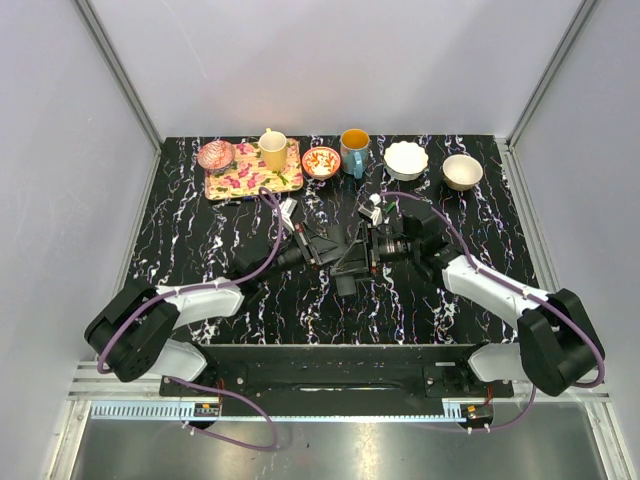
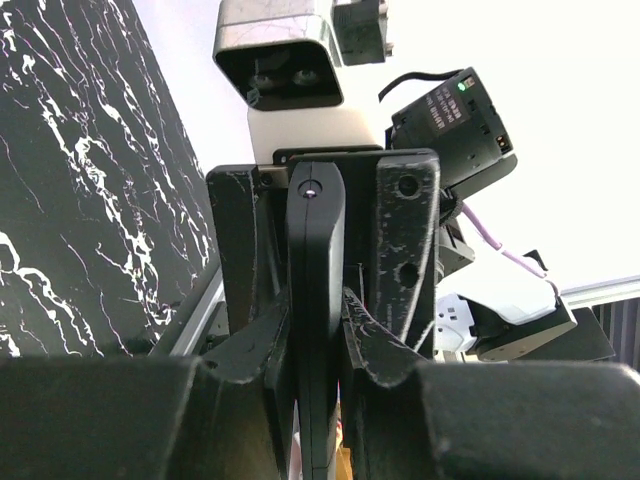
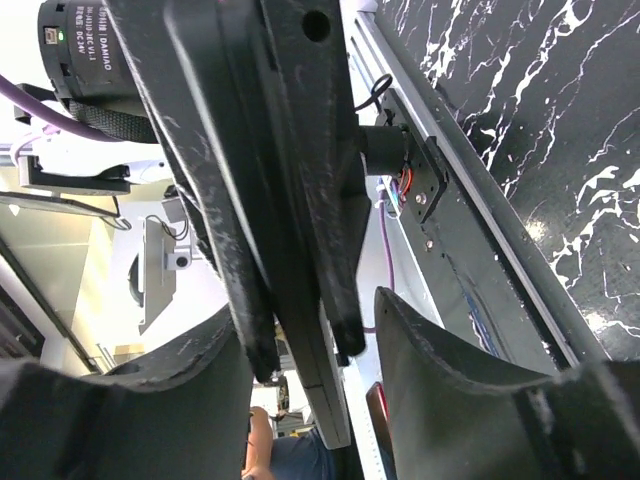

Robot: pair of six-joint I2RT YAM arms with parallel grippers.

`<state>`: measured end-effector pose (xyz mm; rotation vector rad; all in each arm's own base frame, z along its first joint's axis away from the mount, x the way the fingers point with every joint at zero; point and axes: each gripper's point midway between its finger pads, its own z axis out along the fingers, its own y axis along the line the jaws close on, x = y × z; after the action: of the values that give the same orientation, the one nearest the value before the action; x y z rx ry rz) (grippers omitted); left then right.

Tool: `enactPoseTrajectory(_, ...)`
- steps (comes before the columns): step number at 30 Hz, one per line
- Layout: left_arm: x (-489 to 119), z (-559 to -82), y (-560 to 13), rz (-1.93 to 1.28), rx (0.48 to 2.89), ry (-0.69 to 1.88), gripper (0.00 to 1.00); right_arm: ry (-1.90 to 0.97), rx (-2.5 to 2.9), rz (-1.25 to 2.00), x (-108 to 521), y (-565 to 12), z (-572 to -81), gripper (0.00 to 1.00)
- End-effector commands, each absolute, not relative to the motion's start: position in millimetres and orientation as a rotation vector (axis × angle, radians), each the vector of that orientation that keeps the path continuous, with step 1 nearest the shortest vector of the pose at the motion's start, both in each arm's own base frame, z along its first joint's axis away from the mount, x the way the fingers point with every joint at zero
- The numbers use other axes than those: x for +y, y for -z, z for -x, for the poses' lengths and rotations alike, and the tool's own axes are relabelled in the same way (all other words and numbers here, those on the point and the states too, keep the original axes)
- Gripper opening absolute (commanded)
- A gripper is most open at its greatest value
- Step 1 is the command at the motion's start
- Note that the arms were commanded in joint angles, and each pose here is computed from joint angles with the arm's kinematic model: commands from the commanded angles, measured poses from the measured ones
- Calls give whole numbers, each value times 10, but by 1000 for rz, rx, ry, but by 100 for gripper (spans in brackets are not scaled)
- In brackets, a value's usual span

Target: Load the batteries into the remote control

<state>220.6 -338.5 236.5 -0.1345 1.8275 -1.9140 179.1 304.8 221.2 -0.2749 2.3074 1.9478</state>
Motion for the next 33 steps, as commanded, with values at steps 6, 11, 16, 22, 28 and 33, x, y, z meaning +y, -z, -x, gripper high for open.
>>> enactPoseTrajectory(6,-3300,-2278,-2727,130,1655,1949,0,-1916,2243,265,3057,-2276,-1861,26)
enactPoseTrajectory(11,-3282,-2269,-2721,133,1654,1947,0,-1931,2217,270,3058,-2327,-1854,0)
enactPoseTrajectory(16,-3185,-2334,-2688,155,1673,1946,65,-1856,2132,368,2995,-2552,-1807,0)
enactPoseTrajectory(22,-2611,-2588,-2602,309,1636,1808,99,-1389,2372,311,2674,-2412,-1912,0)
enactPoseTrajectory(28,-2065,-2726,-2302,469,1823,1322,99,-144,2574,-49,1491,-1773,-2708,0)
enactPoseTrajectory(33,-1659,-2549,-2068,558,1931,1028,99,469,2517,-99,856,-1505,-3009,0)
